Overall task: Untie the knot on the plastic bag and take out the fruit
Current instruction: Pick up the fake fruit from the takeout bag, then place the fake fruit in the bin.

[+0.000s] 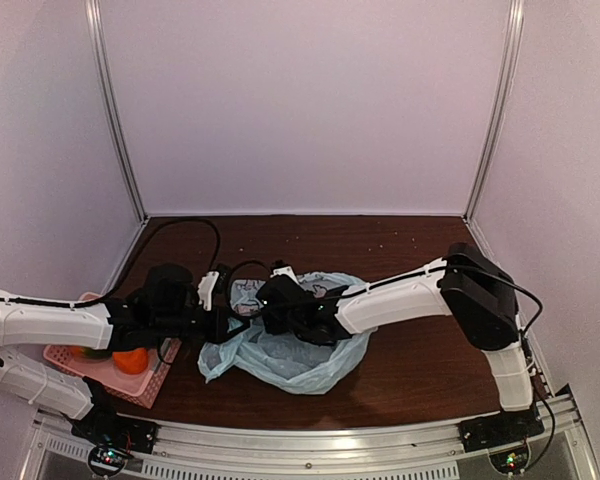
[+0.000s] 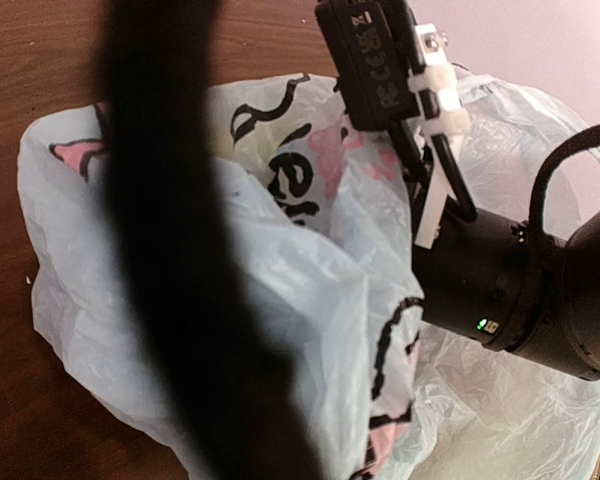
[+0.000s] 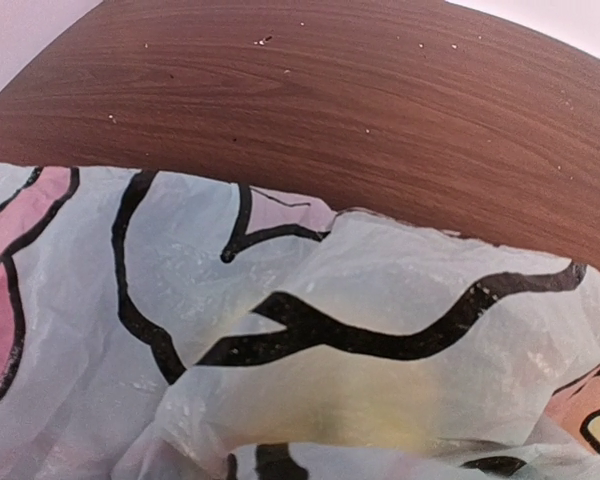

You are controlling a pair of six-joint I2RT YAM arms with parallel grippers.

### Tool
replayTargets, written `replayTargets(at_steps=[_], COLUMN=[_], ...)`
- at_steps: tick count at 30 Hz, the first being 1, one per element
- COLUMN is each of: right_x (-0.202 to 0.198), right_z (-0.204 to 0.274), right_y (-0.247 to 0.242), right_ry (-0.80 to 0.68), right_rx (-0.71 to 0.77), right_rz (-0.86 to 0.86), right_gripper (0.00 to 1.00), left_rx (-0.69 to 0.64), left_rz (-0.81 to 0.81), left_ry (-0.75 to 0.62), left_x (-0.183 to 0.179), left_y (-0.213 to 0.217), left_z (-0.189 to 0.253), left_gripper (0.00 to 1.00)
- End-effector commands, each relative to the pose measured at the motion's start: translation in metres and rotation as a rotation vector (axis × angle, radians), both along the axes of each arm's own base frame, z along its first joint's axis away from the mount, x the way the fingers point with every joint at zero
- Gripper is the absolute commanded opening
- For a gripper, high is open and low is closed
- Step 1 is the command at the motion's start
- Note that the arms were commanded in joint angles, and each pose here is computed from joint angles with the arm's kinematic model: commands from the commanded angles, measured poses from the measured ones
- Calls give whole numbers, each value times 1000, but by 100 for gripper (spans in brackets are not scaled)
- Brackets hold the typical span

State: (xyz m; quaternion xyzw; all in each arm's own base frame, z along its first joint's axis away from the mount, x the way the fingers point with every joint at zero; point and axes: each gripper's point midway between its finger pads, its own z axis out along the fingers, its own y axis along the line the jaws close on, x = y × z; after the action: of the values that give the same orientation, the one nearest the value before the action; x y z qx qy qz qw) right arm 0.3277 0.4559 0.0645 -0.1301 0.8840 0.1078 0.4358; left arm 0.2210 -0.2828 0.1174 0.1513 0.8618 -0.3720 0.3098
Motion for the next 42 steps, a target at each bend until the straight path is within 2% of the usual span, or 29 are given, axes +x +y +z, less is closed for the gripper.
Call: replayTargets(at_steps=[1, 4, 11, 18, 29, 36, 37, 38, 42], right_x=[10, 10, 3, -36, -92, -115, -117, -118, -119], right_z=[5, 11, 34, 86, 110, 140, 143, 146, 156], right_y=[-1, -2, 3, -1, -46, -57, -58, -59, -62], right_ry=[-32, -43, -71, -132, -105, -121, -121, -123, -133], right_rx=[-1, 10, 80, 145, 169, 223, 229, 231, 246], right_rz=[-21, -21, 53, 215, 372, 438, 442, 445, 445], right_gripper=[67, 61, 61, 60, 59, 59, 59, 59, 60], left_rx=[-30, -29, -17, -10, -45, 22, 30, 34, 55], left_rz=[2, 8, 36, 115, 117, 165, 166, 165, 177], left_ry=[-18, -16, -15, -30, -34, -28, -26, -23, -15], left_x=[4, 4, 9, 28, 49, 59, 59, 59, 58], left_y=[-5, -4, -2, -4, -27, -21, -20, -20, -16], left_z=[11, 11, 10, 17, 22, 8, 6, 5, 4], left_gripper=[0, 0, 0, 0, 0, 0, 2, 10, 49])
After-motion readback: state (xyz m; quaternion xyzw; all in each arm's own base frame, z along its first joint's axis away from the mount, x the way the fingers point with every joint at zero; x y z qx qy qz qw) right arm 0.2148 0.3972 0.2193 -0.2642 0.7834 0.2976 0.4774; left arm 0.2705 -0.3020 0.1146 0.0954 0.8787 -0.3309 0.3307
